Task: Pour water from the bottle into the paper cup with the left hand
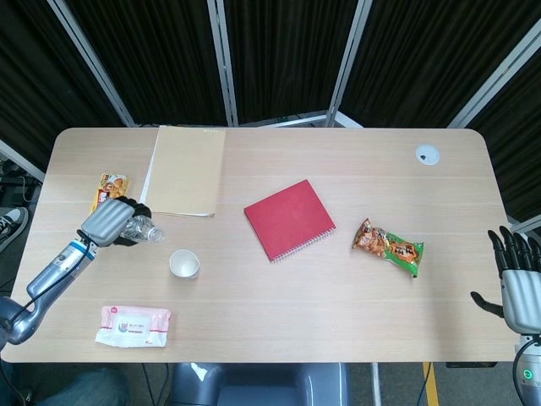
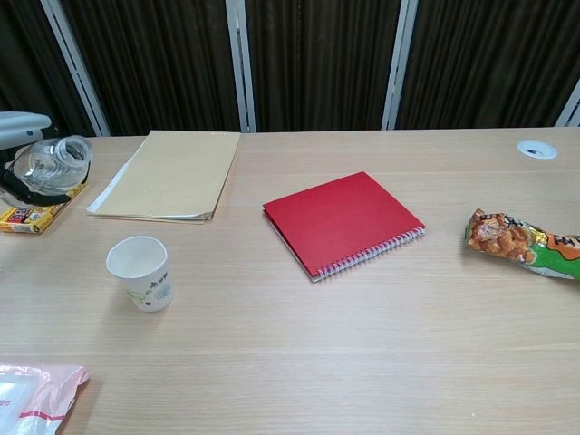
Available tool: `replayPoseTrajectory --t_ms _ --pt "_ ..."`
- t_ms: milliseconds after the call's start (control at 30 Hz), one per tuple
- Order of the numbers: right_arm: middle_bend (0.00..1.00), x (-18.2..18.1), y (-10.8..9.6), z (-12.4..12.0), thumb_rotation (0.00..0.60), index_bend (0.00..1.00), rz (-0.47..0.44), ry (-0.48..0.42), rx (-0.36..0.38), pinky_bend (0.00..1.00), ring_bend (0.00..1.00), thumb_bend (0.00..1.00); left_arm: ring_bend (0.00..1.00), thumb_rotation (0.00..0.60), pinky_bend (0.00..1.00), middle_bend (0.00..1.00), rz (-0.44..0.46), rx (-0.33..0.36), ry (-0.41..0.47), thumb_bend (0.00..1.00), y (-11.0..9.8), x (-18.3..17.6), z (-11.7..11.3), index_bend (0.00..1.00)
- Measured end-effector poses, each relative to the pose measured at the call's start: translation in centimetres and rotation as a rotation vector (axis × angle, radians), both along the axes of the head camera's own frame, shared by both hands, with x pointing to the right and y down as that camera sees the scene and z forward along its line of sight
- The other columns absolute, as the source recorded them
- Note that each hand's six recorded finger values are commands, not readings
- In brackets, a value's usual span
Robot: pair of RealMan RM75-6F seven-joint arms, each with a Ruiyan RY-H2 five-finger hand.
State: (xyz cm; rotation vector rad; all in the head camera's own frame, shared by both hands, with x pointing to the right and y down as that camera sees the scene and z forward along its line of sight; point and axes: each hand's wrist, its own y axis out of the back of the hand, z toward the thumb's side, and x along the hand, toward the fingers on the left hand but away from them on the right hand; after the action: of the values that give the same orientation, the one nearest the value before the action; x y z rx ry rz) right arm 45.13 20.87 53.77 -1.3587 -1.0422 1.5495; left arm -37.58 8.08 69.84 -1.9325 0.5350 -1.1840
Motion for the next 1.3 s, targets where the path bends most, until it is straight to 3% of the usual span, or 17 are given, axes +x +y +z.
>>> replayPoseTrajectory --t_ms 567,1300 --pt "0.00 0.5 0.1 0.0 0.600 0.00 0.013 0.009 -0.002 0.00 0.00 0.00 0.42 0.600 0.40 0.54 0.136 0.017 -0.146 0.53 2.0 -0.6 2.6 0.59" --pt "0.00 0.5 0.1 0.2 0.600 0.00 0.015 0.018 -0.007 0.00 0.00 0.00 0.42 0.600 0.39 0.53 0.250 0.081 -0.239 0.53 0.9 1.1 3.1 0.59"
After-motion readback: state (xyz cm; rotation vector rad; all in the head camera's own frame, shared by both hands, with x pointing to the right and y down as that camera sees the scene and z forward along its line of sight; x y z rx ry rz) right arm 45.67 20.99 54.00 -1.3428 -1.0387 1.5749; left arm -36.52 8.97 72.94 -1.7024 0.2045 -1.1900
